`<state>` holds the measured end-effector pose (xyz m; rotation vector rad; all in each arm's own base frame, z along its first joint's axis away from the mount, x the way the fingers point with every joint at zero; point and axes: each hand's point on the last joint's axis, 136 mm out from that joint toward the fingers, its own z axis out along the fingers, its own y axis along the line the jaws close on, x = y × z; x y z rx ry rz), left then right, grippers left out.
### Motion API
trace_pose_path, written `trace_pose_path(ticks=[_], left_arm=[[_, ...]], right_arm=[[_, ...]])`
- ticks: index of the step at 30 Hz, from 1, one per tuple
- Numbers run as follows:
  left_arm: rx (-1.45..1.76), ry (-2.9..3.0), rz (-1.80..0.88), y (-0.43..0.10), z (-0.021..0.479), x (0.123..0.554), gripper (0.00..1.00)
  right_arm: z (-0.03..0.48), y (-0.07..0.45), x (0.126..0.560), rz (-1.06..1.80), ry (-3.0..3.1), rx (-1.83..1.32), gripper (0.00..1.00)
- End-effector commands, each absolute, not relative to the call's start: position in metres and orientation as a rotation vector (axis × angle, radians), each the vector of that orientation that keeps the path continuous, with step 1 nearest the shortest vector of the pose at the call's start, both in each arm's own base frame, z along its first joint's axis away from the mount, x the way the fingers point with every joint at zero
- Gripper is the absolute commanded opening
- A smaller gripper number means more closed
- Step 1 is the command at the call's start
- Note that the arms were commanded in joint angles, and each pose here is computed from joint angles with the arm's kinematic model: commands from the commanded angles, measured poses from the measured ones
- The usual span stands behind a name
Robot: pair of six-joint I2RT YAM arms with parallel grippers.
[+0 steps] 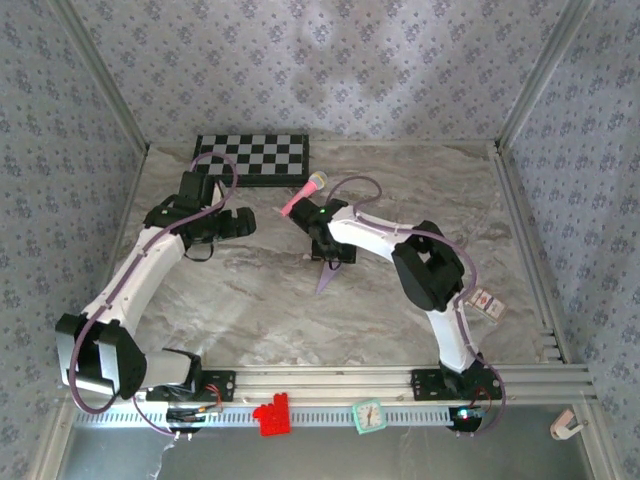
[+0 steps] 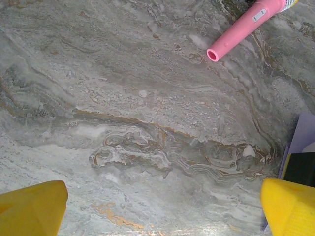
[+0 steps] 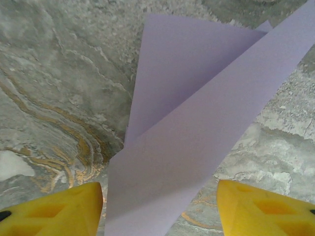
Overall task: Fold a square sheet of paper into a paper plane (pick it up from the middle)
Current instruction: Turn over the paper plane at the center of the table.
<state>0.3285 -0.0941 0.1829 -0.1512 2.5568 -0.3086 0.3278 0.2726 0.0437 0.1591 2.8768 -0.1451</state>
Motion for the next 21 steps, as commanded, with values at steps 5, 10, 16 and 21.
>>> trace_pose_path(ticks=[5,10,16,21], left_arm=[[-0.136,2.557,-0.333,-0.095,0.181,0.33,1.0],[-0.142,2.564,-0.339,-0.096,0.179,0.331,1.0],[-0.148,2.577,-0.342,-0.096,0.176,0.331,1.0],[-0.159,2.583,-0.343,-0.096,0.174,0.332,1.0]], right_arm=[[0.058,0.25,0.322,-0.322,2.848,0.21,0.56],[0.06,0.246,0.321,-0.338,2.838,0.232,0.46],[0.052,0.248,0.32,-0.31,2.863,0.257,0.34],[0.049,0.246,0.32,-0.293,2.873,0.288,0.24]])
